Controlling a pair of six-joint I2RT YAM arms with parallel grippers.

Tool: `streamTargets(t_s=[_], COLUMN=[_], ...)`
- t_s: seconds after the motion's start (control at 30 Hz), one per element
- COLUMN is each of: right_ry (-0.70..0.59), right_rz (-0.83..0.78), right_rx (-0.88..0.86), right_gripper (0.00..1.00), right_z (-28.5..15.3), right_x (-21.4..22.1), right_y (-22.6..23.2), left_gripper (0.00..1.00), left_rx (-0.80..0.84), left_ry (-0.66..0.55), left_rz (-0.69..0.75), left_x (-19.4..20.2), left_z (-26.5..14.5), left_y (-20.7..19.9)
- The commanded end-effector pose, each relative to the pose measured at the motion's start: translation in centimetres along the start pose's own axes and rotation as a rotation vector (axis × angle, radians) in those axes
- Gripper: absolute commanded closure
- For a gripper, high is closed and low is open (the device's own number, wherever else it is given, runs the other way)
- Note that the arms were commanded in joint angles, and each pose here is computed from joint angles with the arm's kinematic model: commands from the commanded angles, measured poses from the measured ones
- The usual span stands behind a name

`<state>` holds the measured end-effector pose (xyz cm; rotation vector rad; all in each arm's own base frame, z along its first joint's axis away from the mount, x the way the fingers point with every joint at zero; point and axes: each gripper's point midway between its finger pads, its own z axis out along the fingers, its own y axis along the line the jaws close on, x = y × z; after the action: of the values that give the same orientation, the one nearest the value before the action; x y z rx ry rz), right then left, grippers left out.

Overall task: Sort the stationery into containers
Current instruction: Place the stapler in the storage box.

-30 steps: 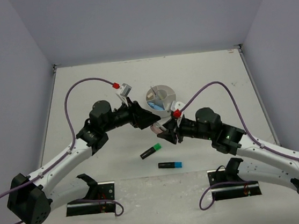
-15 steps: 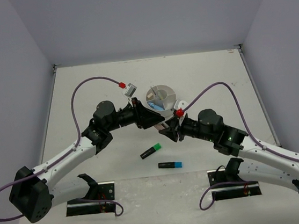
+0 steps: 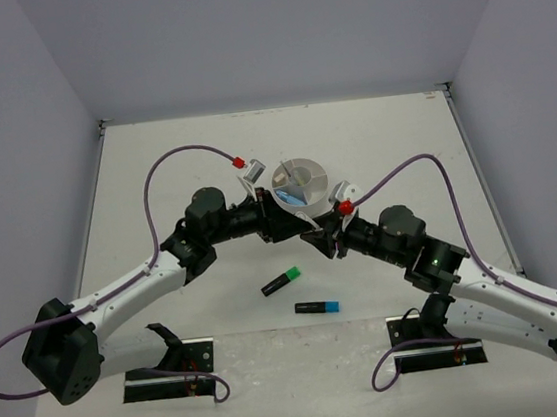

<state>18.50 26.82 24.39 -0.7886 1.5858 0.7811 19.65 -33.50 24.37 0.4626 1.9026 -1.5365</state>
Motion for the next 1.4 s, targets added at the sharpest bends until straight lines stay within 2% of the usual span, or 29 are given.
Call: streamTargets(t_s=[0.0, 0.03, 0.07, 0.1, 0.13, 0.17, 0.2, 0.27, 0.33, 0.37, 0.47, 0.63, 0.7, 0.77, 0.97, 1.17, 1.37], right_ry=[-0.073, -0.075, -0.070, -0.068, -0.068, -0.071, -0.070, -0.065, -0.092, -0.114, -0.165, -0.255, -0.292, -0.299, -0.194, -0.118, -0.107], right_rz=[-0.005, -0.005, -0.001, 0.009, 0.032, 0.050, 0.078, 0.132, 0.246, 0.306, 0.452, 0.535, 0.558, 0.575, 0.539, 0.541, 0.541], right_rx=[0.030, 0.031, 0.036, 0.051, 0.078, 0.110, 0.171, 0.285, 0.688, 0.849, 1.048, 1.168, 1.203, 1.225, 1.245, 1.245, 1.253], right_gripper=[1.00, 1.00, 0.99, 0.93, 0.62, 0.16, 0.01, 0.01, 0.01, 0.01, 0.01, 0.01, 0.01, 0.01, 0.01, 0.01, 0.01], right_z=[0.4, 0.4, 0.5, 0.6, 0.6, 0.5, 0.2, -0.5, -4.2, -6.5, -11.1, -15.1, -15.9, -16.1, -14.2, -12.5, -12.4], right_x=[-1.6, -1.7, -1.6, -1.5, -1.6, -1.7, -1.8, -1.7, -1.8, -1.7, -1.1, -0.4, 0.0, 1.0, 2.1, 3.6, 4.1], right_y=[-0.5, -0.6, -0.6, -0.9, -1.3, -1.8, -2.7, -4.5, -10.4, -12.3, -14.6, -16.2, -16.6, -16.8, -17.2, -17.4, -17.4], left_gripper=[0.88, 1.00, 1.00, 1.00, 1.00, 1.00, 1.00, 1.00, 1.00, 1.00, 1.00, 1.00, 1.00, 1.00, 1.00, 1.00, 1.00], left_rx=[0.070, 0.073, 0.076, 0.076, 0.057, 0.014, -0.048, -0.164, -0.376, -0.406, -0.612, -0.815, -0.867, -0.924, -1.064, -1.079, -1.133], left_ry=[-0.037, -0.038, -0.044, -0.050, -0.062, -0.074, -0.096, -0.088, -0.108, -0.125, -0.165, -0.192, -0.190, -0.246, -0.406, -0.406, -0.455], left_rz=[0.038, 0.035, 0.039, 0.045, 0.058, 0.065, 0.094, 0.139, 0.162, 0.179, 0.189, 0.194, 0.150, 0.106, 0.067, 0.045, -0.009], left_x=[-1.7, -1.8, -2.0, -2.2, -2.7, -3.6, -4.6, -6.0, -8.3, -9.8, -13.0, -16.3, -15.9, -16.4, -17.1, -16.5, -15.7], left_z=[0.2, 0.2, 0.2, 0.2, 0.3, 0.5, 0.8, 1.3, 1.4, 1.9, 2.7, 4.5, 5.6, 6.3, 7.6, 9.9, 9.8], left_y=[-2.4, -2.5, -2.7, -2.8, -2.6, -2.4, -1.5, 0.1, 3.1, 3.2, 6.5, 10.4, 12.4, 13.5, 15.0, 16.6, 17.3])
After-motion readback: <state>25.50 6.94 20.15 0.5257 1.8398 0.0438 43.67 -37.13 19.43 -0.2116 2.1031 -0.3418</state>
